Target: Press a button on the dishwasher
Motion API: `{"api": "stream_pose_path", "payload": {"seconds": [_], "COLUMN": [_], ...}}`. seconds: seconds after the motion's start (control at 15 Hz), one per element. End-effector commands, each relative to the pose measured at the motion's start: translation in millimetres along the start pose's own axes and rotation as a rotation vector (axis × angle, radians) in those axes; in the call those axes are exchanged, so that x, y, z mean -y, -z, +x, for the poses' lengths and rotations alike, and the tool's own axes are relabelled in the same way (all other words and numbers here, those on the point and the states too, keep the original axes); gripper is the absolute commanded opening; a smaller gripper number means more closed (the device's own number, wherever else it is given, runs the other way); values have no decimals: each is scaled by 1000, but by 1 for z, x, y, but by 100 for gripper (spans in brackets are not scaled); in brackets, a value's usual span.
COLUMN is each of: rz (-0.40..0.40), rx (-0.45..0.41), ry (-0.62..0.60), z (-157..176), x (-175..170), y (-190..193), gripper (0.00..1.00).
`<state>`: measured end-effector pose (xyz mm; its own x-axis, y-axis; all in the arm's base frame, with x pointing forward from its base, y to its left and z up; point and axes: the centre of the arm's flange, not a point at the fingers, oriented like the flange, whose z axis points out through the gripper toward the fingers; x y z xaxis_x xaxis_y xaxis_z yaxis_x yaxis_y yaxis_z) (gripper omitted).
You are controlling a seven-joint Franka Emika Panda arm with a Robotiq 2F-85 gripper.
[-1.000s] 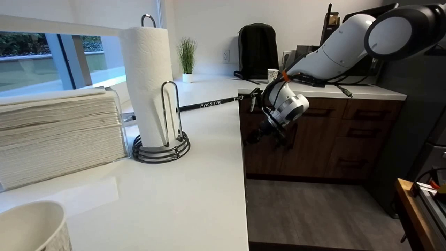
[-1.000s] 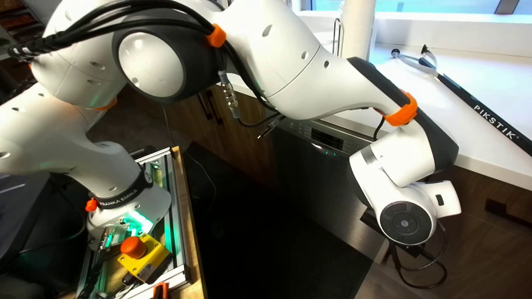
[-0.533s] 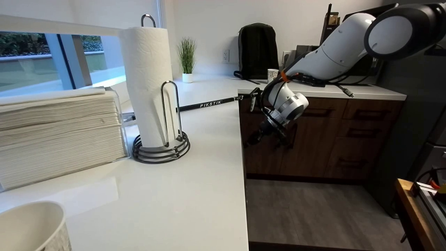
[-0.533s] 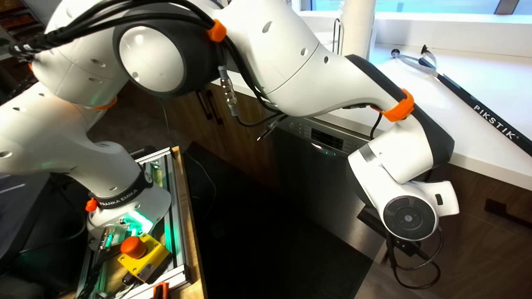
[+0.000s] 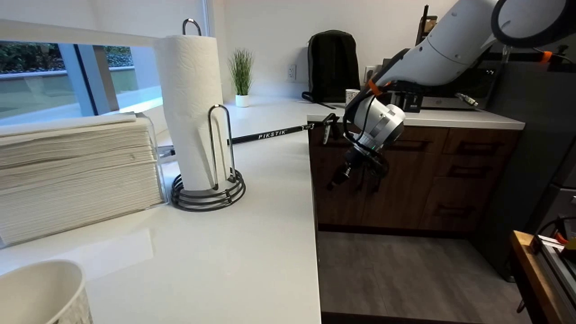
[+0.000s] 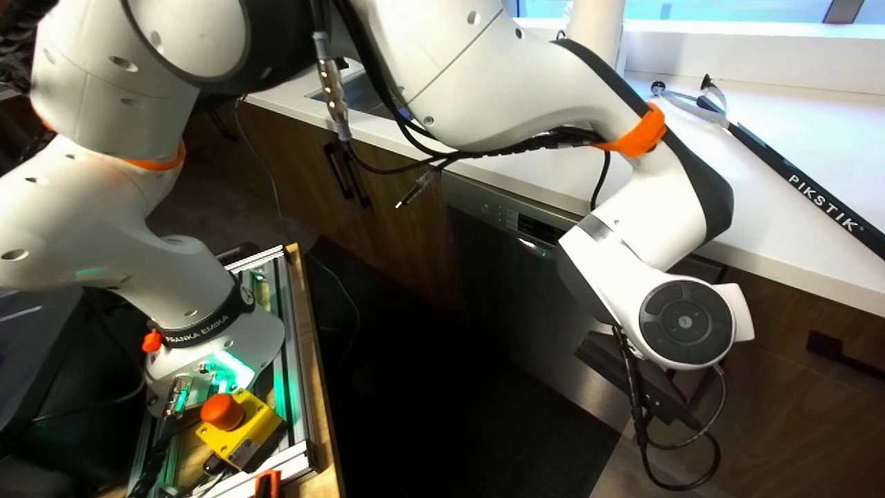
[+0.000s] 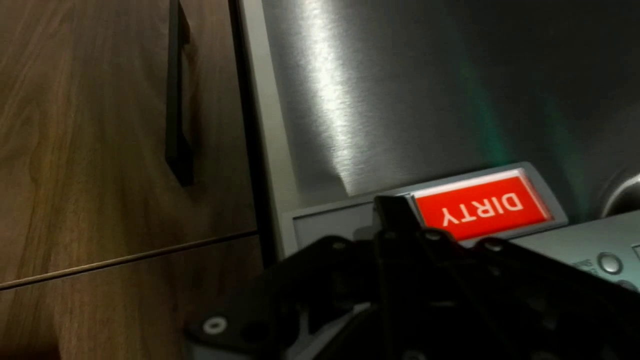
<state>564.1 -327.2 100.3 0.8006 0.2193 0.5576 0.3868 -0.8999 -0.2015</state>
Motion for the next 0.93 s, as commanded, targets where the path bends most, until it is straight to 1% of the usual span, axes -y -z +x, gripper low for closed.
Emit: {"api": "stream_pose_path", "payload": {"seconds": [0.0, 0.13, 0.27, 0.4, 0.47, 0.6, 0.73, 0.87], "rz": [-18, -55, -113, -194, -228, -305, -363, -407], "rx": [84, 77, 63, 37, 38, 38, 53, 98], "ry": [-33, -62, -102, -178, -225, -315, -396, -456], "z": [14, 32, 53, 74, 84, 99, 103, 95], "x": [53, 83, 108, 137, 152, 184, 209, 234], "y": [53, 72, 91, 113, 123, 145, 162, 170], "gripper": [33, 49, 63, 78, 87, 100, 100, 100]}}
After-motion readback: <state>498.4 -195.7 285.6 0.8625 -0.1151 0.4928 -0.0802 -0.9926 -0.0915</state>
